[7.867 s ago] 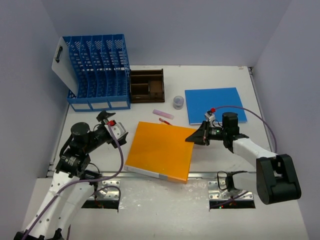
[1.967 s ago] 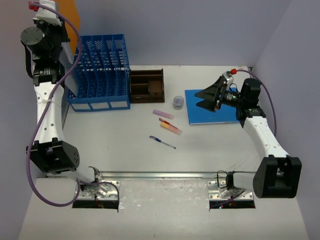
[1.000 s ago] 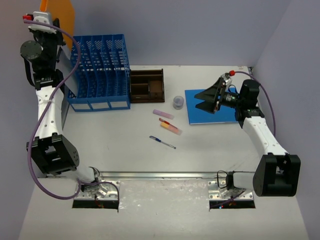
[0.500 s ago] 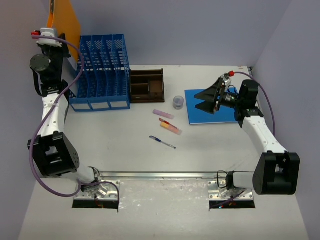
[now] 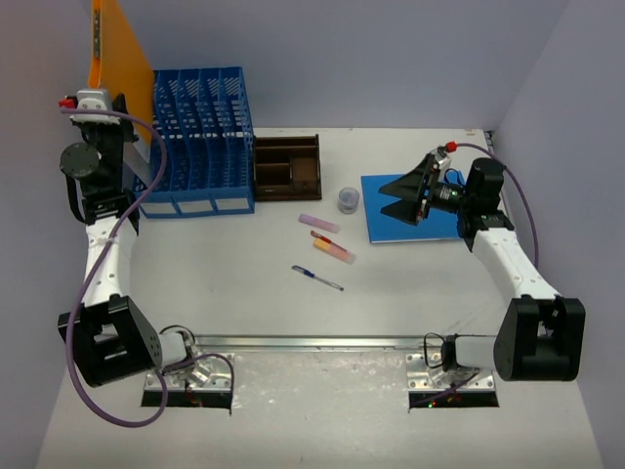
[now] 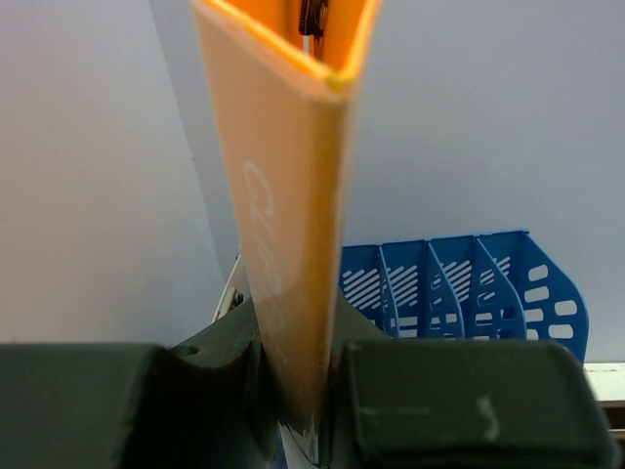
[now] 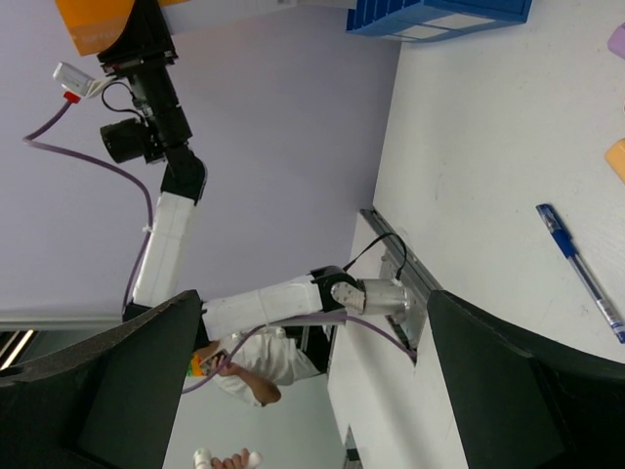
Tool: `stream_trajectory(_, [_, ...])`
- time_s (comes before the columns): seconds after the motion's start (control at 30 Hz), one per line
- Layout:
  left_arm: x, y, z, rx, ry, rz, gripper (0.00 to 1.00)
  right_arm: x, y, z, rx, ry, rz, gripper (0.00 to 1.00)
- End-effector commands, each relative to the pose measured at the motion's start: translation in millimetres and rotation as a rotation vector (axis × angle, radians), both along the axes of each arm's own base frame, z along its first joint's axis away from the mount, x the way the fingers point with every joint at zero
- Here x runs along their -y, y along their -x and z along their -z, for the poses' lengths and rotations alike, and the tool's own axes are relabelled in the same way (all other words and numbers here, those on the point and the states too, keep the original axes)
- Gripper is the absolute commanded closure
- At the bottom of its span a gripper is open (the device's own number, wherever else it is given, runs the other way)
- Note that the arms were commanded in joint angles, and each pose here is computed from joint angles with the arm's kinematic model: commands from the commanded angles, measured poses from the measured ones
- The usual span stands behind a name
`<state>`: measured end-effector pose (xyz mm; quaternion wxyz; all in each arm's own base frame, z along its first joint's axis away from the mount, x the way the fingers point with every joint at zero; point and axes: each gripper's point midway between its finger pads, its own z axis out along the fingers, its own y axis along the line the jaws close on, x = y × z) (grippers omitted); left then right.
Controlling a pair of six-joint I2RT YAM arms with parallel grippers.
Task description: Organize the desk
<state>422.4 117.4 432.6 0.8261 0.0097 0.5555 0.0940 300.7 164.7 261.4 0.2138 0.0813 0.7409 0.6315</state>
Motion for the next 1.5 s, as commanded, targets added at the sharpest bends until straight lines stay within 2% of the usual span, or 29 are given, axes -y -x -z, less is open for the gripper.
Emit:
stream_trajectory(0.0, [-3.2,18.5,-23.5,0.094,-0.024,-0.021,1.00,0.3,3.6,-14.8,0.079,-0.003,-0.008,0.01])
stream_trajectory(0.47, [-6.0,10.3,9.5,0.019,-0.005,-0.009,1.00,0.6,1.0,-9.6,0.057,0.001,-0.004,0.01])
stream_trajectory(0.67, [-4.9,-6.1,26.3,-0.019,-0.028,0.031,1.00,0.1,1.3,-9.4,0.067,0.003,-0.009,0.01])
stream_trajectory(0.83, [-10.7,-27.5,40.6,-0.067,0.006,0.051,1.00,0.5,0.7,-5.4,0.052,0.004,-0.010,0.01])
stream_trajectory(1.13, [-16.4,-41.6,59.1,-0.105,0.034,0.054,1.00,0.7,-1.4,-2.9,0.045,0.007,-0.011,0.01])
stream_trajectory(1.37, [-29.6,-56.7,81.8,-0.192,0.069,0.018,1.00,0.5,-2.1,-1.3,0.045,0.016,-0.015,0.01])
stream_trajectory(1.43, [-30.8,-58.2,82.1,-0.202,0.075,0.015,0.98,1.2,-3.0,-0.7,0.057,0.025,-0.013,0.01])
stream_trajectory(1.47, [-31.4,-59.3,83.9,-0.209,0.076,0.014,0.94,1.5,-3.6,0.8,0.054,0.032,-0.012,0.01])
